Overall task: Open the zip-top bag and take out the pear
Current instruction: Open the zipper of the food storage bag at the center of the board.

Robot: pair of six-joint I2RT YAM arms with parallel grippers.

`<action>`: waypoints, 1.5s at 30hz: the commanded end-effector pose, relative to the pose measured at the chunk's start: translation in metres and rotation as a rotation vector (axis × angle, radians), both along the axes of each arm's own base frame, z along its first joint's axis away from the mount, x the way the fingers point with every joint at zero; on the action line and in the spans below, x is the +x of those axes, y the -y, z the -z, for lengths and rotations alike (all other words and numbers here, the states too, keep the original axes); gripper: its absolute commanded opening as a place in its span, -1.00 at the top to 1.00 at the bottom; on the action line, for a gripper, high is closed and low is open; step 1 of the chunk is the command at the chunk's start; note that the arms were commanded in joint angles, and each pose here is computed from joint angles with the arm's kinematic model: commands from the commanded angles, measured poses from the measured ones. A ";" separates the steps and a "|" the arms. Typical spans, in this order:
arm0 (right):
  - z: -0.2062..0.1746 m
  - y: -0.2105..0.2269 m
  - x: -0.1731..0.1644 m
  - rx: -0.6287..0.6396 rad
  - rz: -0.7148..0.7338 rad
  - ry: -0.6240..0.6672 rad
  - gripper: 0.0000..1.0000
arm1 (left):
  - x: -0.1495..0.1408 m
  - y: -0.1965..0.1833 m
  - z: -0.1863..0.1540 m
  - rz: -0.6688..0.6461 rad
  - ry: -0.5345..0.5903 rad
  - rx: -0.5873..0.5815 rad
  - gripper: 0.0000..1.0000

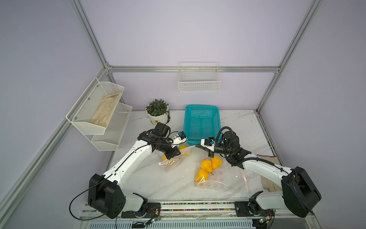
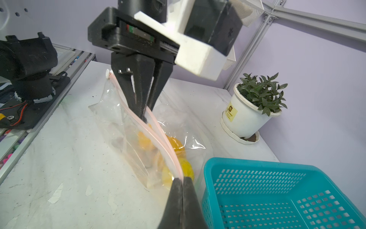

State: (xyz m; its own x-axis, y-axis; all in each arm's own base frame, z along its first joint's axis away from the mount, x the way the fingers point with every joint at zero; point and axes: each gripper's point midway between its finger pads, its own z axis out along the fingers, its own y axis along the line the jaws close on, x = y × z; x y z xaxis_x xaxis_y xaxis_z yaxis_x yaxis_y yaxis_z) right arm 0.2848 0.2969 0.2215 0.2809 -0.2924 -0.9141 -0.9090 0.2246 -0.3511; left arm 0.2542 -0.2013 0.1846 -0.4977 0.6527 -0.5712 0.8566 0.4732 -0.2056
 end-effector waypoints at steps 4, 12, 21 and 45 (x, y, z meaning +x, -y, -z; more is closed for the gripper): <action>-0.031 0.010 0.036 0.094 0.240 -0.167 -0.02 | 0.015 0.014 0.007 -0.045 -0.094 -0.019 1.00; -0.048 0.039 0.037 0.202 0.509 -0.593 -0.23 | 0.041 0.045 0.028 -0.225 -0.211 -0.078 1.00; -0.009 0.039 0.009 0.319 0.784 -1.250 0.18 | 0.055 0.037 0.025 -0.548 -0.096 0.018 1.00; 0.065 0.000 0.005 0.250 1.225 -1.394 0.25 | 0.038 0.050 -0.033 -0.704 -0.009 -0.164 1.00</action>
State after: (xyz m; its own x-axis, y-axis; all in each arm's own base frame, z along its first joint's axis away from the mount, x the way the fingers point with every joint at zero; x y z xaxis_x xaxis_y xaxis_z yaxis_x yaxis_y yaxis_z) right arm 0.2873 0.2976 0.1615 -0.8565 0.3984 -0.3280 0.1682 0.8164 0.5524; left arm 0.2880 -0.2537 0.1900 -0.8216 0.1420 -0.5521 0.3609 0.8792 -0.3109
